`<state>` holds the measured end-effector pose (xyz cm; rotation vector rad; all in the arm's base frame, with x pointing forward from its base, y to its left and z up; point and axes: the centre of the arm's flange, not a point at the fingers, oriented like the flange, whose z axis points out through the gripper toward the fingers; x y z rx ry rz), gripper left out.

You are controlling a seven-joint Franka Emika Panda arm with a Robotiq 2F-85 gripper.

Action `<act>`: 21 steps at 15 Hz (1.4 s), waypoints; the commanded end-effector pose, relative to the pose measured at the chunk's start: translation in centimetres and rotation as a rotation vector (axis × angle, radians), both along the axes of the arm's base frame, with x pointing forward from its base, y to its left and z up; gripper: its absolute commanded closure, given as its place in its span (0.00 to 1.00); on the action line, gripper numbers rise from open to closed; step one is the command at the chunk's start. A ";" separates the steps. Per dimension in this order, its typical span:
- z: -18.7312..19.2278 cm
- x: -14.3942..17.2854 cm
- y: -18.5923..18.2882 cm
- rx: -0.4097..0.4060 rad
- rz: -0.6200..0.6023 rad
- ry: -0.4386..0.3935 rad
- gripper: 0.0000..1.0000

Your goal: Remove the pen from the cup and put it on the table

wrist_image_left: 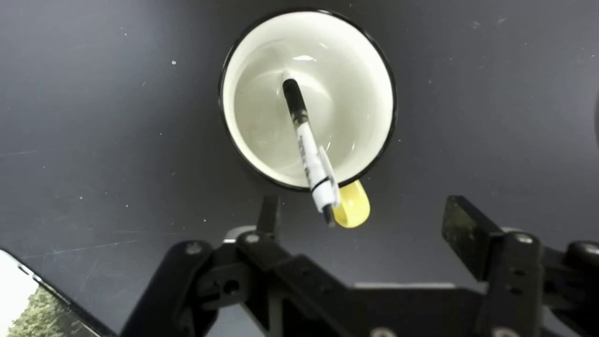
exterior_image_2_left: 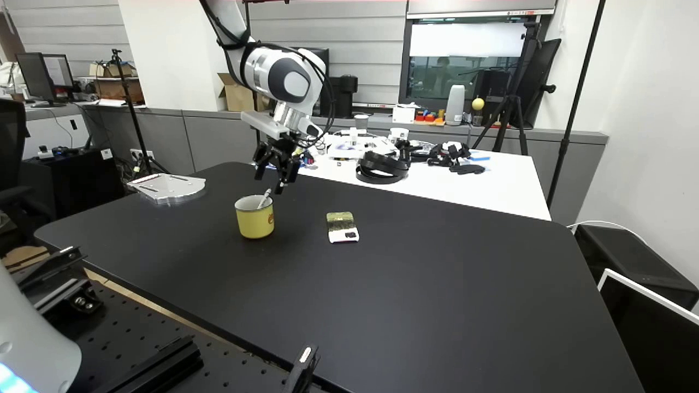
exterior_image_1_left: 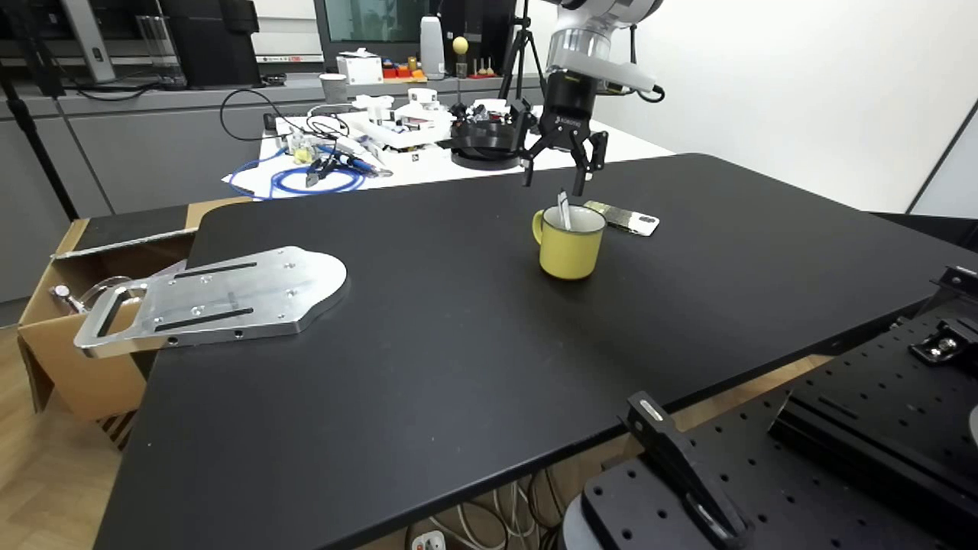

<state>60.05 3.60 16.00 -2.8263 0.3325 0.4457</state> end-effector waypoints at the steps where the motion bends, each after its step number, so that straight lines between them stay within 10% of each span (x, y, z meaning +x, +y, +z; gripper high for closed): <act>1: -0.2 0.0 -0.1 0.013 -0.009 -0.016 0.40; 10: -0.6 0.1 -0.4 0.004 -0.015 -0.002 1.00; 16: -0.8 0.1 -1.0 -0.002 -0.022 0.009 1.00; 17: -0.8 0.1 -1.0 0.000 -0.020 0.010 0.74; 21: -0.6 0.0 -0.8 0.001 -0.018 0.018 0.53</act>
